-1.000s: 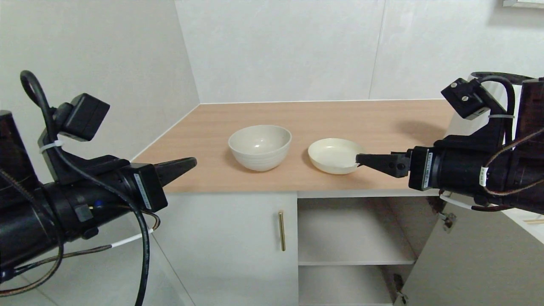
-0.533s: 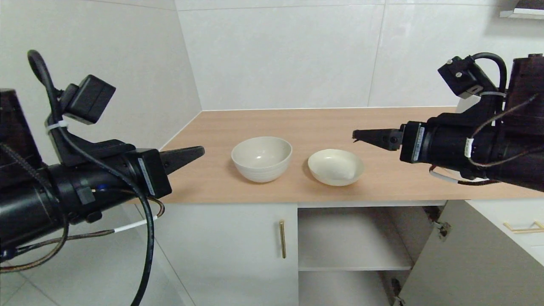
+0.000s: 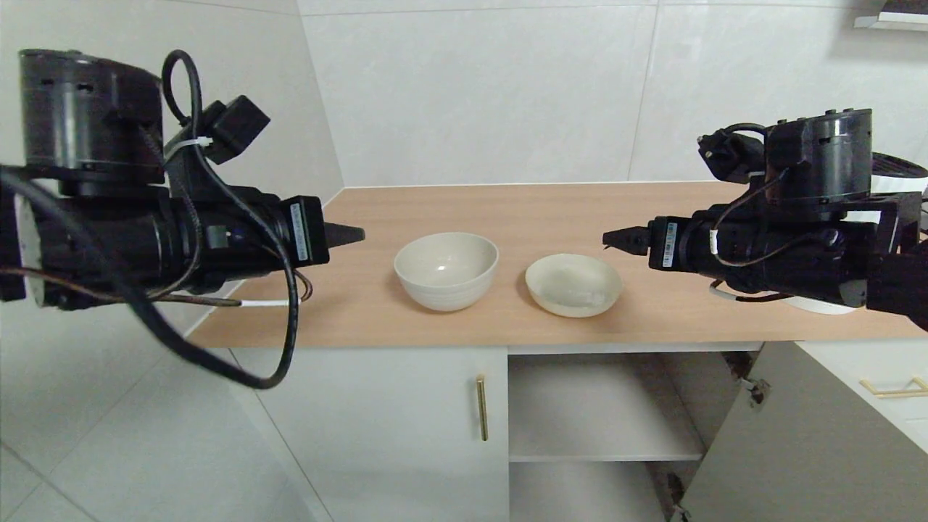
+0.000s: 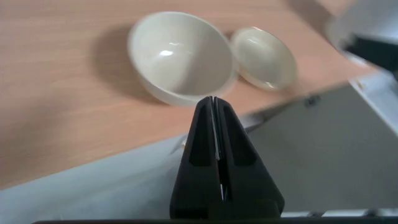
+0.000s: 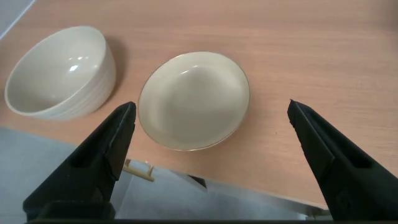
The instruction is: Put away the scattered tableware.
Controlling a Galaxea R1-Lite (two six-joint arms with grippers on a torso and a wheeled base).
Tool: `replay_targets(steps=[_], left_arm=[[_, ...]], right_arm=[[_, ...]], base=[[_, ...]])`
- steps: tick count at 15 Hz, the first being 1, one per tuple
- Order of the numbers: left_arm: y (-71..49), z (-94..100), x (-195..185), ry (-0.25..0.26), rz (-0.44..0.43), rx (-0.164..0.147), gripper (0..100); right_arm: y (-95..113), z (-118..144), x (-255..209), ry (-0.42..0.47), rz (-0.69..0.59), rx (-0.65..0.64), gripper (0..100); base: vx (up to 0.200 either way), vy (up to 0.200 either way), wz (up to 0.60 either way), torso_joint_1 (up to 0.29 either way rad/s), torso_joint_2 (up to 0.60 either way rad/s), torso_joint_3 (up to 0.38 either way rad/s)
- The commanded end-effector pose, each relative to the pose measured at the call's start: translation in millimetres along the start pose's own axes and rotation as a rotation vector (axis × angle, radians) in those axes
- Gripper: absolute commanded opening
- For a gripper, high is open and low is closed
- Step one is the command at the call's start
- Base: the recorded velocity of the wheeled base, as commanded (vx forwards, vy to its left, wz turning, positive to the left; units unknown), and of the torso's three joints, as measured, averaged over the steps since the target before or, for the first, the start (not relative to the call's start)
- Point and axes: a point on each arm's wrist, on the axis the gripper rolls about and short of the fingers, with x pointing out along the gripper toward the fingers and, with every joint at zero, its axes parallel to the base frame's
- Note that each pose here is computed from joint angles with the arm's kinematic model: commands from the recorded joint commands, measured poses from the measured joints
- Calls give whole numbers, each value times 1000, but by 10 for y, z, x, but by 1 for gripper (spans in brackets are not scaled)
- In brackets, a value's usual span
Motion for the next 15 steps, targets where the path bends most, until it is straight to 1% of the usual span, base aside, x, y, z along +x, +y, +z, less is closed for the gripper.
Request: replay_targets(steps=[1,2,3,4,5,6,7,8,9,10,12,15], left_arm=[[53,185,487,70,102,-139,0],[58,268,626,79,136,-175,0],[64,274,663,87,148,-188,0],[115,219,816,128,196,-227,0],[137,190,886,140,203,-229,0],[142,192,904,135,214,-227,0],[146,191,909,123,244,-221,0],[155,194,907,108,283,-207,0],[162,192,912,102,308,-185,0],[167,192,917,97,322,-177,100],[168,192,916,95,326,-176,100],[206,96,1099,133,340,-172,100]], right_arm=[[7,13,-59,-10,2,1,100],[1,4,-80,-9,0,2,100],[0,7,-90,-10,0,2,100],[1,11,-95,-11,2,2,100],[-1,6,-94,-10,2,2,100],[-2,-1,-89,-7,1,2,100],[-5,-18,-82,-1,0,-1,100],[-5,-18,-82,-1,0,-1,100],[-5,-18,-82,-1,0,-1,100],[-5,-18,-82,-1,1,-1,100],[0,-18,-83,-2,3,-1,100],[0,-32,-63,4,1,-2,100]], base=[[0,0,0,0,0,0],[0,0,0,0,0,0],[0,0,0,0,0,0],[0,0,0,0,0,0],[0,0,0,0,0,0],[0,0,0,0,0,0],[0,0,0,0,0,0],[0,0,0,0,0,0],[0,0,0,0,0,0],[0,0,0,0,0,0],[0,0,0,0,0,0],[0,0,0,0,0,0]])
